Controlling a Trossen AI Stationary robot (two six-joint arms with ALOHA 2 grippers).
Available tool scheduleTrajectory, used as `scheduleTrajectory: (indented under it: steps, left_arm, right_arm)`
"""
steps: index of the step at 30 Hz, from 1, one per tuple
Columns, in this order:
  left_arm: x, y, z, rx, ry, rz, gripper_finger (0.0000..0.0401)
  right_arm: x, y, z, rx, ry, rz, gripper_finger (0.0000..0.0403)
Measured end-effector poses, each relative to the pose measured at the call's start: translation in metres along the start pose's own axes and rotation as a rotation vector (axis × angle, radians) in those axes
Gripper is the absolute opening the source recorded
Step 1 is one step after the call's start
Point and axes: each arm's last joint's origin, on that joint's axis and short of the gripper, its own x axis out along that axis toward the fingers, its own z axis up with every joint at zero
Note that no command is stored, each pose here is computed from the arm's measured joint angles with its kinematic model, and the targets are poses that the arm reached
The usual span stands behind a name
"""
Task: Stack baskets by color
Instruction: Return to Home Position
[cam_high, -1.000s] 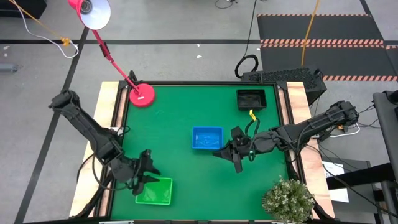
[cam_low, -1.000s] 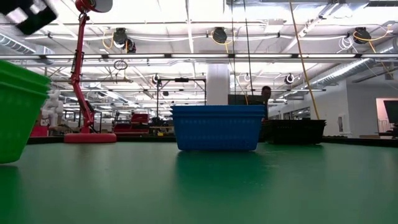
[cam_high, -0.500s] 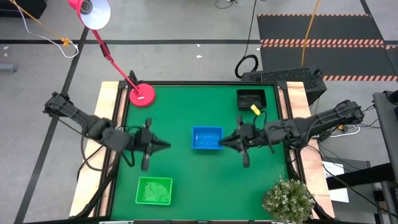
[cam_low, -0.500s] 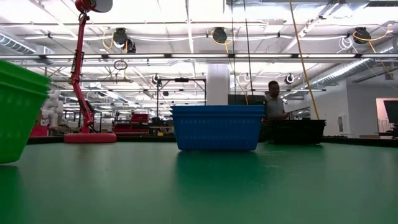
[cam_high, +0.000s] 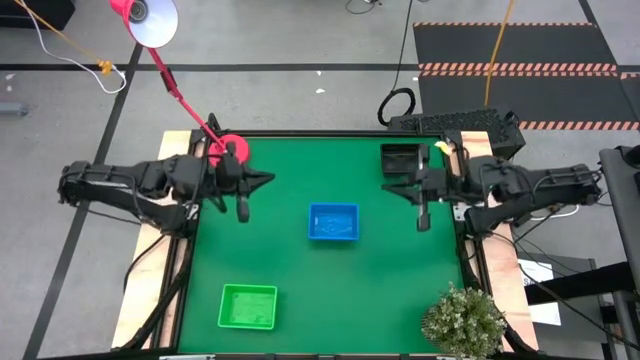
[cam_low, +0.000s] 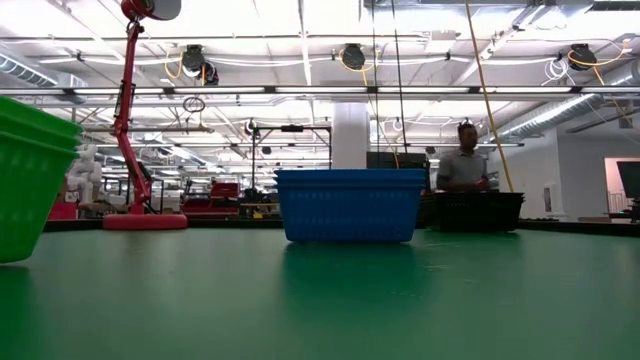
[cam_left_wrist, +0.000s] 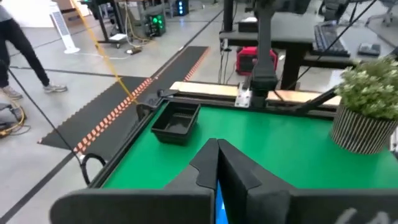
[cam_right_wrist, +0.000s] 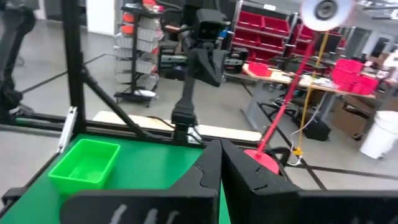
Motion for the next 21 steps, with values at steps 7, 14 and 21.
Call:
scheduleTrajectory:
  steps: [7,14,21]
  left_arm:
    - [0.009,0.015,-0.004,0.104,0.047,0.065,0.0014]
    - [0.009,0.018,-0.004,0.004,0.041,0.095,0.0029]
    - [0.016,0.014,-0.024,-0.013,0.116,0.013,0.0005]
  right_arm:
    - [-0.017,-0.007,-0.022,0.036,0.01,-0.036,0.0]
    - [-0.023,-0.003,-0.055,0.003,-0.032,-0.042,0.0]
    - [-0.025,0.003,-0.088,-0.029,-0.033,0.012,0.0]
